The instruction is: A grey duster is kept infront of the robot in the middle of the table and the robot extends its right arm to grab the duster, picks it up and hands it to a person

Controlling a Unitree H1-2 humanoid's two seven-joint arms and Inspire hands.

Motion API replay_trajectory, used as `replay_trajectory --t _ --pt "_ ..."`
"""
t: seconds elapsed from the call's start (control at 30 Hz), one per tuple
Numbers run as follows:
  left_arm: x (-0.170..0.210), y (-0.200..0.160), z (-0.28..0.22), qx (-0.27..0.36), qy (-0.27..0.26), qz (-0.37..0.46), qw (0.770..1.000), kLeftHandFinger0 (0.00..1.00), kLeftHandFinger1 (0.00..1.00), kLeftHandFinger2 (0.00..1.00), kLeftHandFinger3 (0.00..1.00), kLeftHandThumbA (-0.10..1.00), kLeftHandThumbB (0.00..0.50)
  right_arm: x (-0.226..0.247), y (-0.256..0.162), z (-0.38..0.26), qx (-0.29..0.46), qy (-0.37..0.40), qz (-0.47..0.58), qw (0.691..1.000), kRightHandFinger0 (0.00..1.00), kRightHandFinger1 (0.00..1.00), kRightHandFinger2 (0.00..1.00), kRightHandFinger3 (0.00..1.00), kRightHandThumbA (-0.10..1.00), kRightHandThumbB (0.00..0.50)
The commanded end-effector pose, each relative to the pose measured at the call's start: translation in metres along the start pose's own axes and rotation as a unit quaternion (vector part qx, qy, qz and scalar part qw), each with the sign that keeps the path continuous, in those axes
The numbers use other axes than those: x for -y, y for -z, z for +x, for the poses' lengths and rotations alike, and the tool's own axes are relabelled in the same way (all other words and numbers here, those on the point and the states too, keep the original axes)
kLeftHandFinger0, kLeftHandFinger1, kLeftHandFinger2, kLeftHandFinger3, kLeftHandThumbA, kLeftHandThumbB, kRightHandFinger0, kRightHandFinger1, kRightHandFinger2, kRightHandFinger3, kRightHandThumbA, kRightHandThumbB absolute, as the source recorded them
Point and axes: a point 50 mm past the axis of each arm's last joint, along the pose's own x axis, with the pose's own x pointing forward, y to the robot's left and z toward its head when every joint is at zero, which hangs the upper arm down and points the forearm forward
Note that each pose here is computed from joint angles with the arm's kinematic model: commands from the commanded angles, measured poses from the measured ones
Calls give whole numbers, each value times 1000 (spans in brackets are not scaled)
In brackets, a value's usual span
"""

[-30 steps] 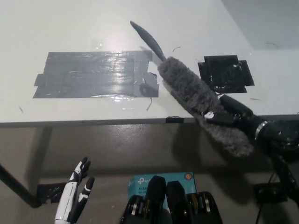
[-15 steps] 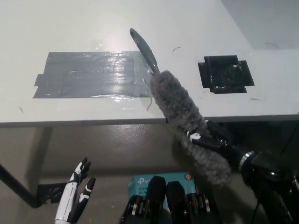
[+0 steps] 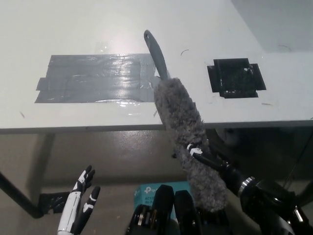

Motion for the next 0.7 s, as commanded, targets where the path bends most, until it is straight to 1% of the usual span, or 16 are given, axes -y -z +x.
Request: replay_trajectory --t 0.0,0.03,0.07,0.17,0.2,0.23,0.27,0.37,0.47,0.57,0.67 --pt "-13 -17 13 52 -7 16 998 1000 1000 1000 1000 913 213 -69 -79 -19 104 -132 221 961 0 456 835 1000 -100 86" --pt "-13 -18 13 53 -7 17 998 1000 1000 1000 1000 912 213 -69 -79 -19 104 -132 223 960 0 454 834 1000 -100 85" --pt "-13 -18 13 53 -7 17 998 1000 1000 1000 1000 913 214 -69 -80 -21 106 -131 229 959 0 445 832 1000 -100 95" --pt "-13 -18 15 55 -7 16 998 1000 1000 1000 1000 914 215 -68 -81 -22 108 -130 242 956 0 454 846 1000 -100 93" --pt "-13 -19 16 56 -7 18 998 1000 1000 1000 1000 915 213 -68 -82 -23 108 -131 244 955 0 455 847 1000 -100 90" --pt "-13 -19 16 56 -7 18 998 1000 1000 1000 1000 916 211 -68 -82 -24 111 -134 247 953 0 458 856 1000 -100 72" --pt "-14 -20 16 56 -7 19 998 1000 1000 1000 1000 917 210 -69 -83 -25 116 -140 249 951 0 459 859 1000 -100 72" --pt "-14 -20 17 59 -7 22 998 1000 1000 1000 1000 919 208 -69 -86 -27 120 -137 245 952 0 460 856 1000 -100 91" --pt "-14 -20 17 59 -6 22 998 1000 1000 1000 1000 920 209 -69 -88 -29 119 -132 246 953 0 462 848 1000 -100 81" --pt "-14 -20 18 61 -8 21 998 1000 1000 1000 1000 918 205 -70 -89 -28 111 -121 252 954 0 464 850 1000 -100 100" --pt "-14 -21 20 63 -7 20 998 1000 1000 1000 1000 919 206 -68 -86 -25 104 -114 264 952 0 464 845 1000 -100 92"
